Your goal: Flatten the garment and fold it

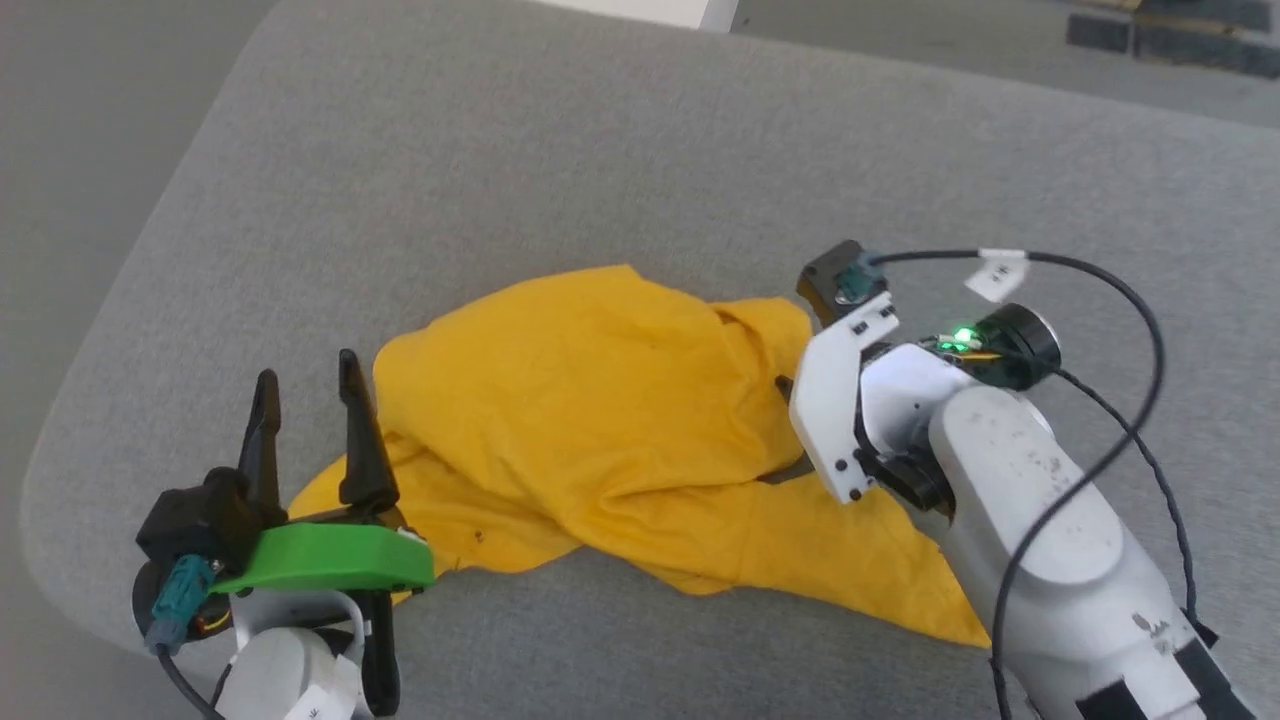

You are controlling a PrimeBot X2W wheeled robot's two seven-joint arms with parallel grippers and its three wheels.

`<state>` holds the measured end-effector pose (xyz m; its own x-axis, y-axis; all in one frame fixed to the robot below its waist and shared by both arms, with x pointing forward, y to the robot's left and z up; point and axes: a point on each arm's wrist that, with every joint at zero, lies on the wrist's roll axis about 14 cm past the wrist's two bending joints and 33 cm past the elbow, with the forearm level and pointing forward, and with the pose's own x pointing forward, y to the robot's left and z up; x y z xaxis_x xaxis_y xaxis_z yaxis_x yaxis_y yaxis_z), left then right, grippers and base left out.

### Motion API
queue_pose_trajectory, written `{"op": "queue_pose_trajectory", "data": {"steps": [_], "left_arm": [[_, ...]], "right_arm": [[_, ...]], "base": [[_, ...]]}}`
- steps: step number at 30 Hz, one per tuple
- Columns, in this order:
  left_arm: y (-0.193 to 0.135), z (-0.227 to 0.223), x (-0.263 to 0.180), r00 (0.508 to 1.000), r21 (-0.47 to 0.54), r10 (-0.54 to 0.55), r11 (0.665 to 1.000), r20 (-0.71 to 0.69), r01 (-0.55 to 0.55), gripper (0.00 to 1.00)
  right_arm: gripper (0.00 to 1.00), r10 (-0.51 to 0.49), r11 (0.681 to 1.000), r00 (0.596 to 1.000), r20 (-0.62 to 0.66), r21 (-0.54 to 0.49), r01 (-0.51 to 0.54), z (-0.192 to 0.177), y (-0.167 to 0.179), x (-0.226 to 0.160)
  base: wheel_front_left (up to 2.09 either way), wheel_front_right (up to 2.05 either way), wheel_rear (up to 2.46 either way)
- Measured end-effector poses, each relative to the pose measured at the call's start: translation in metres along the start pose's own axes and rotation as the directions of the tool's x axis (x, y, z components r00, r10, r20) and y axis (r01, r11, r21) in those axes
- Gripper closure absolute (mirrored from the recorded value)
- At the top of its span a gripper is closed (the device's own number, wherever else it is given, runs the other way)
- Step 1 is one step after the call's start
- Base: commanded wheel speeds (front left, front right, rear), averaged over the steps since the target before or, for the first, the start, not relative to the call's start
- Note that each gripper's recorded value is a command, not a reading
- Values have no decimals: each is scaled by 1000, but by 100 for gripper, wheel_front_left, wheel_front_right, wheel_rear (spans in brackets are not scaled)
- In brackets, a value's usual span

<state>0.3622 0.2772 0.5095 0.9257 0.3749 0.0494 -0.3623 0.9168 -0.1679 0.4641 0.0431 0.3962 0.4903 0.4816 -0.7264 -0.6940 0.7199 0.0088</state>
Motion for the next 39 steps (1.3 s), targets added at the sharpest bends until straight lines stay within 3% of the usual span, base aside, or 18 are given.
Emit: {"op": "queue_pose_trajectory", "data": {"steps": [9, 10, 11, 17, 23, 27, 29, 32, 34, 35, 36, 39], "left_arm": [[15, -18, 0, 998, 18, 44, 999, -44, -43, 0], [16, -19, 0, 998, 23, 45, 999, -46, -44, 0], [17, -20, 0, 998, 25, 50, 998, -49, -49, 0], [13, -23, 1, 998, 15, 30, 999, -53, -29, 0], [2, -21, 3, 999, -3, -9, 1000, -44, 9, 0], [-9, -24, 6, 998, -14, -45, 999, -48, 44, 0], [-15, -26, 7, 997, -20, -60, 998, -52, 59, 0], [-21, -31, 9, 995, -26, -80, 997, -63, 78, 0], [-23, -35, 10, 994, -27, -84, 996, -73, 82, 0], [-24, -37, 10, 993, -28, -87, 996, -78, 85, 0], [-25, -38, 11, 993, -29, -90, 996, -82, 88, 0], [-28, -42, 10, 991, -33, -97, 995, -92, 95, 0]], "right_arm": [[0, 78, 993, 996, -51, -85, -82, 0, 23, 34], [76, 87, 992, 995, -50, -85, -91, 1, 25, 36], [100, 99, 992, 994, -44, -80, -102, 2, 27, 36], [100, 106, 994, 994, 17, 4, -106, 11, 15, 27], [100, -120, 986, 990, 71, 122, 111, 8, -90, -11], [100, -334, 921, 941, 54, 229, 314, -11, -177, -56], [100, -433, 869, 899, 60, 292, 399, -17, -212, -80], [100, -547, 796, 834, 69, 353, 492, -24, -246, -106], [100, -583, 769, 809, 79, 376, 517, -26, -253, -112], [60, -585, 764, 807, 77, 387, 517, -28, -251, -111], [0, -586, 763, 805, 89, 394, 512, -26, -249, -110], [0, -601, 763, 780, 175, 416, 495, -10, -245, -118]], "base": [[0, 0, 0], [0, 0, 0], [0, 0, 0], [0, 0, 0], [0, 0, 0], [0, 0, 0], [0, 0, 0], [0, 0, 0], [0, 0, 0], [0, 0, 0], [0, 0, 0], [0, 0, 0]]}}
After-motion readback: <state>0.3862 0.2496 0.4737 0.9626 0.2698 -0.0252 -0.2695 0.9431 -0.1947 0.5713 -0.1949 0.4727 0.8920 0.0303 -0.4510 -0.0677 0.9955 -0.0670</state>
